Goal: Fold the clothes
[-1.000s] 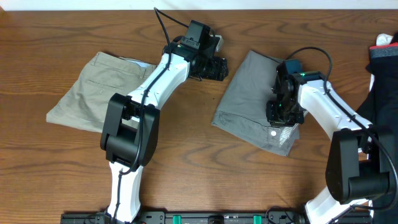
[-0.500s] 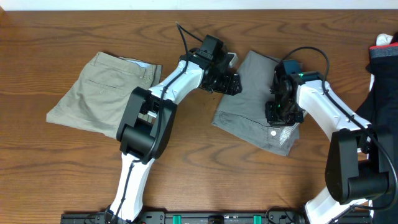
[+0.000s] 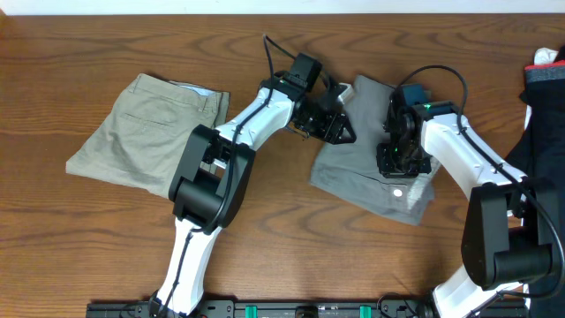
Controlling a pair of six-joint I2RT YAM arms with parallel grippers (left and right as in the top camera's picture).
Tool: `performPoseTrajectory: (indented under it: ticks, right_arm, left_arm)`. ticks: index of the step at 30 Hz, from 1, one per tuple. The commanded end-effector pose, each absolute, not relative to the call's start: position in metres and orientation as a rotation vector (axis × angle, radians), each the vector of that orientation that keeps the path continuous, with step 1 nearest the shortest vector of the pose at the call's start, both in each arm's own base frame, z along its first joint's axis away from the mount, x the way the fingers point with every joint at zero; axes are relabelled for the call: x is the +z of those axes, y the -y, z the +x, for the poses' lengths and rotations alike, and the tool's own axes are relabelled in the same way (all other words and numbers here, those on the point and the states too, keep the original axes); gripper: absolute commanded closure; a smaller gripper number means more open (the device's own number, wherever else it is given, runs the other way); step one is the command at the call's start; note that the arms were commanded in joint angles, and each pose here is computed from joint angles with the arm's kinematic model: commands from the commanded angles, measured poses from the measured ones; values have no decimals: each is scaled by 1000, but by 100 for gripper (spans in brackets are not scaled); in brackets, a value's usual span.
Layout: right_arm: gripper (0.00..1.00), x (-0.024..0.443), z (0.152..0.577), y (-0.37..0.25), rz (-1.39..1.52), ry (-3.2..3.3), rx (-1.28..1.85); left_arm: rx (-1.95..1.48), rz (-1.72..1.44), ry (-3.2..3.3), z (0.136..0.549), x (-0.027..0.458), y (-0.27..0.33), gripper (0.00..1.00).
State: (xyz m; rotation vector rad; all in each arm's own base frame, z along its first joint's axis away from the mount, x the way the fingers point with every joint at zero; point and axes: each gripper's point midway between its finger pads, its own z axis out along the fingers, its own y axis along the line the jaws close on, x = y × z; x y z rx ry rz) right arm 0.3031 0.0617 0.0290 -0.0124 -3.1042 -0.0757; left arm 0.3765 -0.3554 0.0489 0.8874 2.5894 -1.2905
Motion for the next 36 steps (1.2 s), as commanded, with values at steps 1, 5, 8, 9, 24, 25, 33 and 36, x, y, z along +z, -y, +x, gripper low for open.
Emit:
performPoseTrajectory:
  ticks: [1, 5, 8, 9, 24, 25, 33, 36]
  right_arm:
    - [83, 26, 303, -63, 14, 3102, -65]
    - [84, 26, 304, -64, 14, 3103, -66]
    - [84, 26, 304, -63, 11, 3103, -66]
    - [84, 26, 304, -63, 11, 3104, -66]
    - [98, -7, 290, -47, -265, 3105, 39]
    - [99, -14, 286, -46, -282, 3106, 36]
    - [99, -36, 268, -52, -286, 3092, -41]
    - [99, -37, 267, -52, -286, 3089, -39]
  left_arm:
    - [-1354, 1006, -2527, 364, 47, 360, 58]
    - [-1367, 1016, -2532, 360, 47, 359, 64]
    - [-1371, 1029, -2528, 357, 47, 361, 46]
    - [-1352, 1029, -2535, 358, 45, 360, 44]
    - [-1169, 916, -2664, 370, 28, 348, 25]
    - [-1169, 916, -2664, 370, 28, 348, 25]
    - [-1175, 947, -2661, 362, 27, 357, 18]
    - [-1179, 994, -2642, 352, 26, 369, 18]
